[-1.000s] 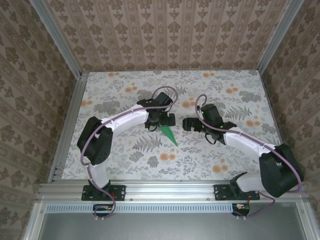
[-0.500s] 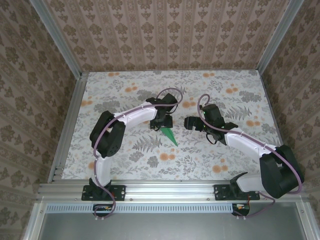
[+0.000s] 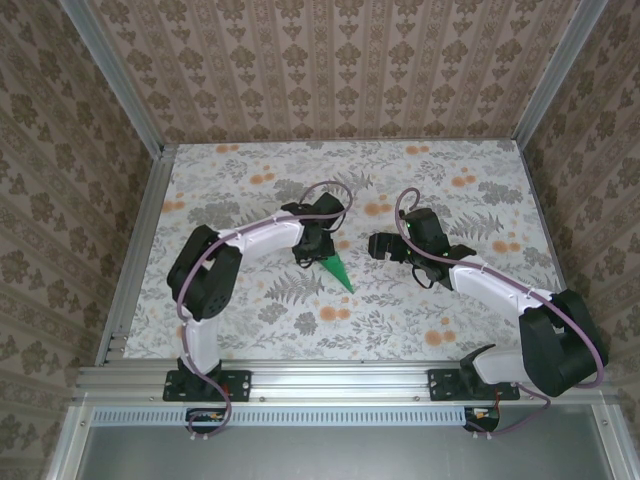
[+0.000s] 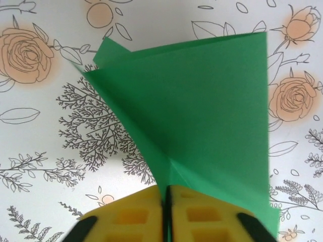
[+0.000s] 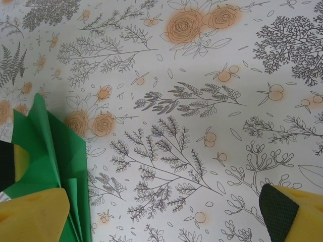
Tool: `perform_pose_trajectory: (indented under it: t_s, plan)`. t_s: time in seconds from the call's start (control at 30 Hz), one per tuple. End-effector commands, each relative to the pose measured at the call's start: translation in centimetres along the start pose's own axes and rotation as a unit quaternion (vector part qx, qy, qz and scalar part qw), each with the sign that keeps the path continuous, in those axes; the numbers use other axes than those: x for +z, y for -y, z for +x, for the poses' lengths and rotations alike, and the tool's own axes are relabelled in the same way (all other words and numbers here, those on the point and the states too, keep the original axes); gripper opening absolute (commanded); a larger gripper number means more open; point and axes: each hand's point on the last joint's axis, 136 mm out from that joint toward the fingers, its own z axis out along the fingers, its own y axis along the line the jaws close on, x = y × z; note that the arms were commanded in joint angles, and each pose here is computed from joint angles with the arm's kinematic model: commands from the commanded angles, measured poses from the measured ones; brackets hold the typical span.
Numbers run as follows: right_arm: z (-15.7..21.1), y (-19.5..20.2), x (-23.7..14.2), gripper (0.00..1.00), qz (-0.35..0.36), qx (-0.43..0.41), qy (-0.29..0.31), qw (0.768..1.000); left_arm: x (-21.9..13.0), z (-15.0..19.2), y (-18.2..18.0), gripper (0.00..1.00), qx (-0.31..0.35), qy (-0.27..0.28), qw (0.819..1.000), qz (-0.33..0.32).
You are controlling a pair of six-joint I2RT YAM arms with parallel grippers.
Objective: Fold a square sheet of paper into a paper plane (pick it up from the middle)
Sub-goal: Turn over a paper plane at the center of the table.
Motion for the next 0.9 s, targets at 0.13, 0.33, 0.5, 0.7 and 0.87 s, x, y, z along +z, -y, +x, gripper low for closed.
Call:
perform_pose_trajectory:
  t_s: [0.13,0.33,0.5,0.7,0.87]
  plan:
    - [-0.6,0.5,-0.3,1.00,0.002,0.021,0.021,1.000,-4.5,-2.1,2.9,0.00,0.004,0.052,0.992,0.113]
    - [-1.5,0.0,-1.6,1.00,-0.023,0.036,0.051,0.998,-6.5,-2.9,5.5,0.00,0.042,0.067,0.974,0.214]
    - [-1.8,-2.4,-2.6,0.98,-0.081,0.037,0.030,0.996,-7.1,-3.1,7.4,0.00,0.069,0.057,0.951,0.296]
    - [-0.9,-3.7,-2.5,0.88,-0.112,0.062,-0.010,0.992,-5.6,-3.5,8.7,0.00,0.078,0.044,0.942,0.325]
    - [0.8,-4.4,-1.5,0.77,-0.114,0.076,-0.052,0.989,-3.0,-3.5,9.5,0.00,0.058,0.018,0.932,0.356]
